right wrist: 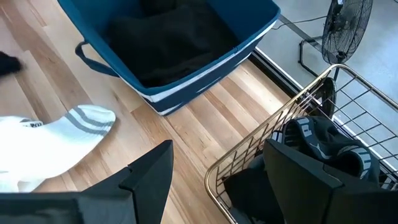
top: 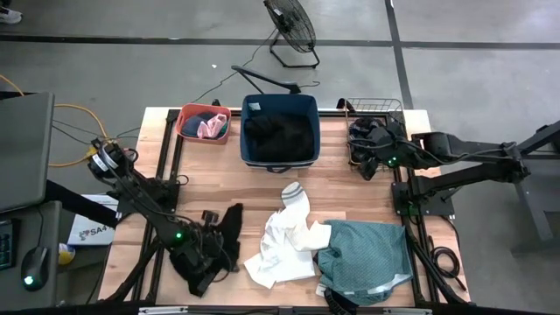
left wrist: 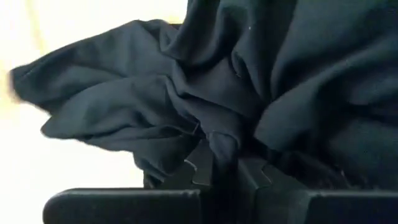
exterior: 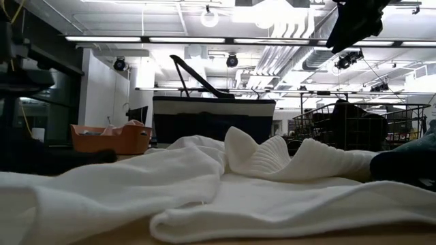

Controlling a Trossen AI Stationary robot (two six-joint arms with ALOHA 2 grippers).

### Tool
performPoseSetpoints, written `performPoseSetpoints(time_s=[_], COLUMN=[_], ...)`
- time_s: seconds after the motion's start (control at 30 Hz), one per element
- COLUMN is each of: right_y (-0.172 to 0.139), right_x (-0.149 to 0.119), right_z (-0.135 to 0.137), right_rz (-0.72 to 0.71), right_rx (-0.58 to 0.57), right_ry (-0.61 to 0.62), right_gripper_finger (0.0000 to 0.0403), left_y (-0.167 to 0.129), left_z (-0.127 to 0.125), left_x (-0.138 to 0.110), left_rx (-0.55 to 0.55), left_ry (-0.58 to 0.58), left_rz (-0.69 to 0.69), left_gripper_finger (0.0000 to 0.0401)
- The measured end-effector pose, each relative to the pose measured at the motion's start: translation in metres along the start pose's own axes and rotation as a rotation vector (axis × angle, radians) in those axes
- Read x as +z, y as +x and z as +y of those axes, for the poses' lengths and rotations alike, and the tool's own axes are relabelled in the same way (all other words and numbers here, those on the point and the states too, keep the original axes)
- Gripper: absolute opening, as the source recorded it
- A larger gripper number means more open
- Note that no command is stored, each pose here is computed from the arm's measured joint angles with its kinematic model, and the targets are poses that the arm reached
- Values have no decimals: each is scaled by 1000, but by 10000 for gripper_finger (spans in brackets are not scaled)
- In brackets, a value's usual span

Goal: Pick & Place Cloths
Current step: Put the left black boxer into the wire basket

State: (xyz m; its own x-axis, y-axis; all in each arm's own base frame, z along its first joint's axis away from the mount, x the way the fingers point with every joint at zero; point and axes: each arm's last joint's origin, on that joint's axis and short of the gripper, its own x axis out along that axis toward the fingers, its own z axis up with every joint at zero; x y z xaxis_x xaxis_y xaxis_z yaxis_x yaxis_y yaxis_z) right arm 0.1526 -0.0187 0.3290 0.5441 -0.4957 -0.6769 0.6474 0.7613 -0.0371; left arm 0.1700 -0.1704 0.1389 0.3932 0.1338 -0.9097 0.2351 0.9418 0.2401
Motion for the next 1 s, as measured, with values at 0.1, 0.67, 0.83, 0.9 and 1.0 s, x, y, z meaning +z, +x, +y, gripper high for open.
performPoseSetpoints(time_s=[0.1,0.67,0.83,0.9,1.0], right_y=[1,47,51,52,53], right_x=[4,30,35,36,38], right_z=[3,70,91,97,104], right_rz=[-26,-193,-279,-308,-360], right_rx=[16,147,269,313,346], right_ry=[16,-261,-405,-476,-566], right_gripper_finger=[241,241,241,241,241], left_y=[-7,-96,-106,-109,-111], left_z=[5,83,115,126,140], left_x=[4,103,119,124,131], left_rx=[96,507,553,569,577], left_ry=[14,35,-25,-47,-66], left_rz=[-41,-286,-285,-285,-303], left_gripper_finger=[18,8,8,8,8])
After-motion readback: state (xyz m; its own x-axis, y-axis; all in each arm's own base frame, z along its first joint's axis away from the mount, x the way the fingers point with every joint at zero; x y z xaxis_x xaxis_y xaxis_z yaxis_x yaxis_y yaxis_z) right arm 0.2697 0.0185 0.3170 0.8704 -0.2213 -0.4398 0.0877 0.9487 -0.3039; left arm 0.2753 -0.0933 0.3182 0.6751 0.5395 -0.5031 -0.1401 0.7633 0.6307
